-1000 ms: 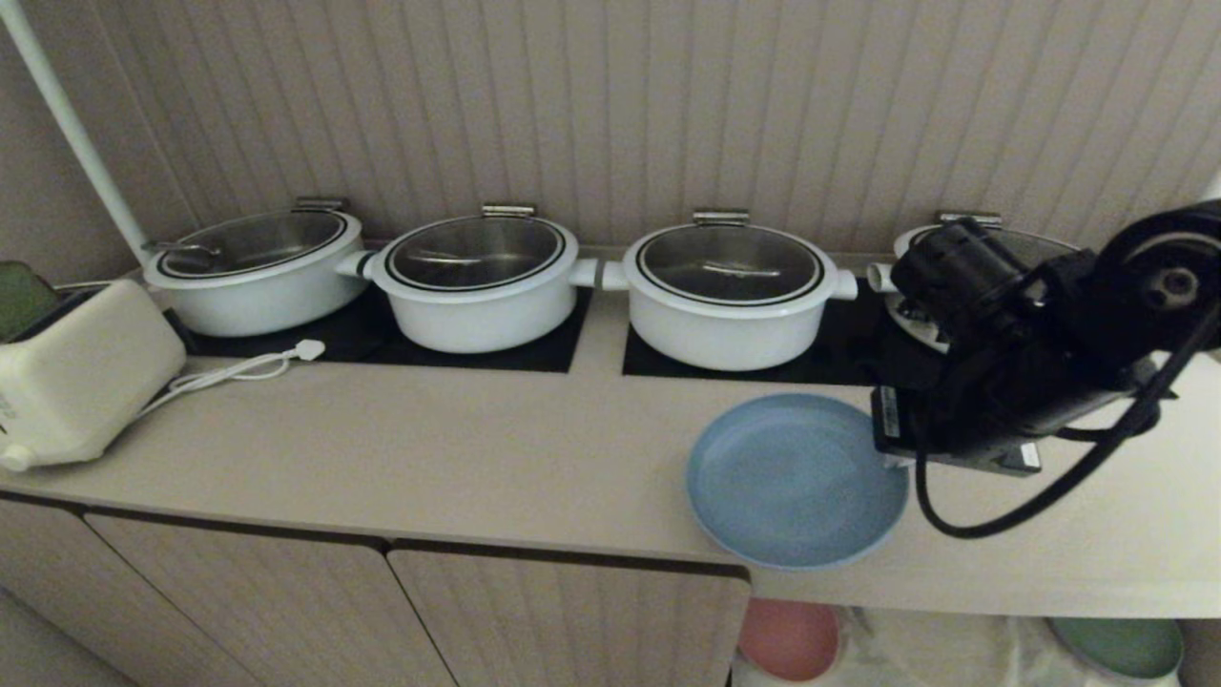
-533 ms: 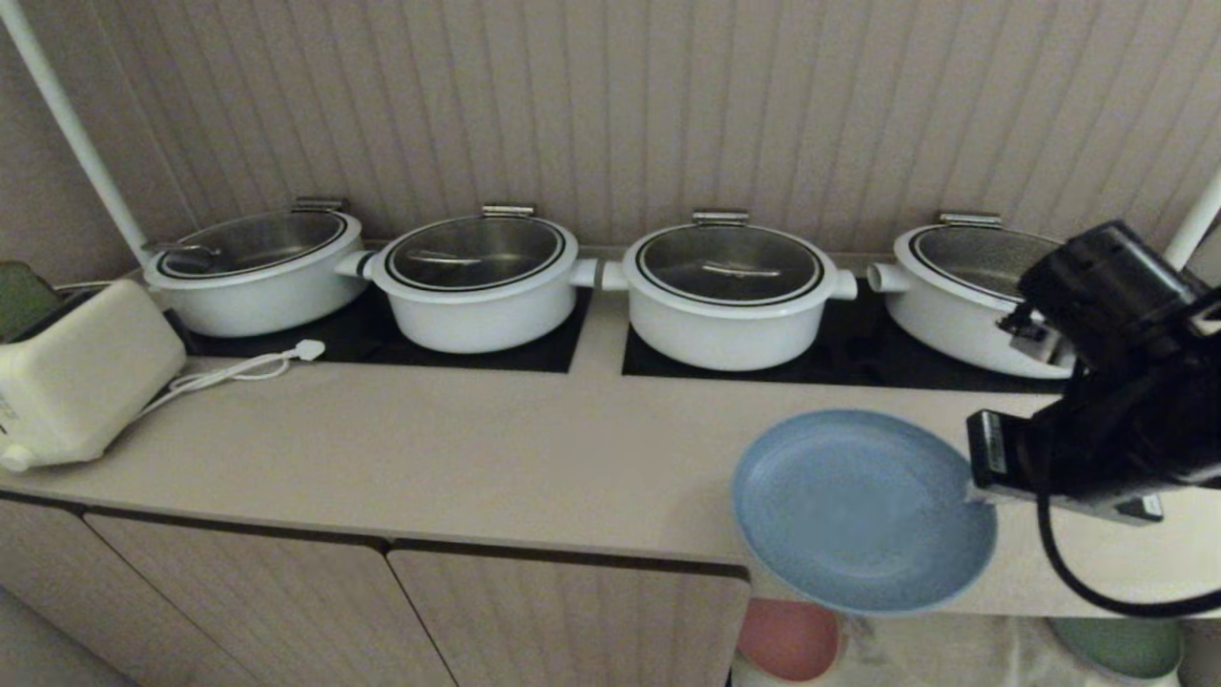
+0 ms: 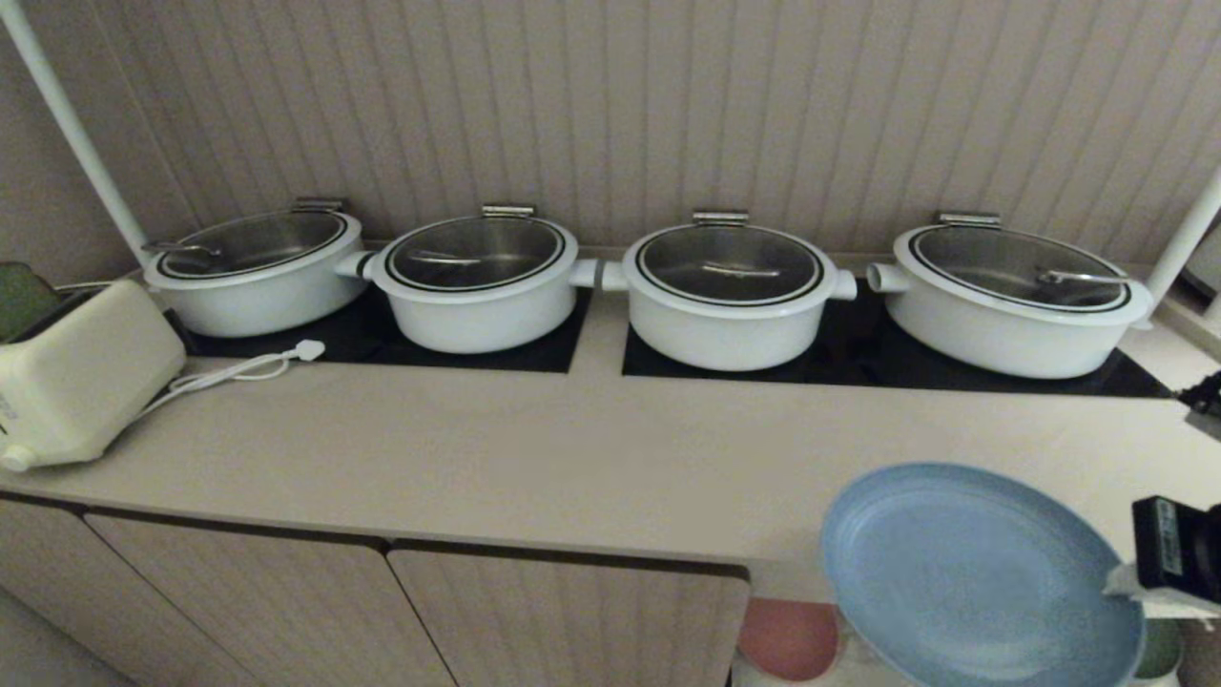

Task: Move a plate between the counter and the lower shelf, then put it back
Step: Put the plate in the cupboard

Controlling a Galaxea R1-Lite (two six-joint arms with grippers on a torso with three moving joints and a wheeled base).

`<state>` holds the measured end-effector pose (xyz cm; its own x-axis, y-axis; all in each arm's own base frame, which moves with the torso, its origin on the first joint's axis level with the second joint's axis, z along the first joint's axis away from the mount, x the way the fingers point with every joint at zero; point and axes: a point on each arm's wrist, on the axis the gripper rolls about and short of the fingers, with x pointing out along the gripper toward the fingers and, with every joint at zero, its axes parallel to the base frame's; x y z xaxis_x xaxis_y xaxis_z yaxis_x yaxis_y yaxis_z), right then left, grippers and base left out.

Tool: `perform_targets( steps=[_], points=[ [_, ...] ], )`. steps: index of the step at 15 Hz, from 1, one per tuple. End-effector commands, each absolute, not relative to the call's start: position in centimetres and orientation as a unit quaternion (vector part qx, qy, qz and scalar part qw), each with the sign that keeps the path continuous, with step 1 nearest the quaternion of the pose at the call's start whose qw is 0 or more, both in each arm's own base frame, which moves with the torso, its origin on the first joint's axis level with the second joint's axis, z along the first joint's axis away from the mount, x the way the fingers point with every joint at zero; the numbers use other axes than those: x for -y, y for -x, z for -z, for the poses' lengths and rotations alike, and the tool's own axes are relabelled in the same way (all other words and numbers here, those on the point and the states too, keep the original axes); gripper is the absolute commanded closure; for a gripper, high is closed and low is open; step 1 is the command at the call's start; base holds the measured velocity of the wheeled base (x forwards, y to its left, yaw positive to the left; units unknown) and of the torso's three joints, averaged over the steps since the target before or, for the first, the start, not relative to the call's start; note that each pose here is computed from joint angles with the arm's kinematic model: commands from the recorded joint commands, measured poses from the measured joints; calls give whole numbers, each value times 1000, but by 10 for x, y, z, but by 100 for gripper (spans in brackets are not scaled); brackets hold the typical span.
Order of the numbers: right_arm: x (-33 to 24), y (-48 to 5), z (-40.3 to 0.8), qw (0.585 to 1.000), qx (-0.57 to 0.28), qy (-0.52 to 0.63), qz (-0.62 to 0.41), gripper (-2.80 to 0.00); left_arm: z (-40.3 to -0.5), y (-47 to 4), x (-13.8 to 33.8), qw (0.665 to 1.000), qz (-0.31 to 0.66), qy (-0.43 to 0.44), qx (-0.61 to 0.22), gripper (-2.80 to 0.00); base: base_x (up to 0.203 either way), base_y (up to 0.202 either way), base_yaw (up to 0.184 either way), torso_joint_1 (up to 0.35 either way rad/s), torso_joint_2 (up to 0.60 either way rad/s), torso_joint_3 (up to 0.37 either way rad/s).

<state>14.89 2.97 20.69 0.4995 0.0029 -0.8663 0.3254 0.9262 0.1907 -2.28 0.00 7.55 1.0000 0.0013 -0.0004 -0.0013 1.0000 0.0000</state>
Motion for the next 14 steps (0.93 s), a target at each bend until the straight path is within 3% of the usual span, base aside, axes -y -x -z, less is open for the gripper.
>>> perform_targets(
  steps=[1, 14],
  points=[
    [-23, -126, -203, 853, -482, -175, 99, 0, -75, 23, 0, 1000, -1, 0, 0, 0, 0, 0, 0, 0, 0, 0],
    [-21, -76, -178, 847, -508, -158, 1, 0, -75, 23, 0, 1000, 0, 0, 0, 0, 0, 0, 0, 0, 0, 0]
  ],
)
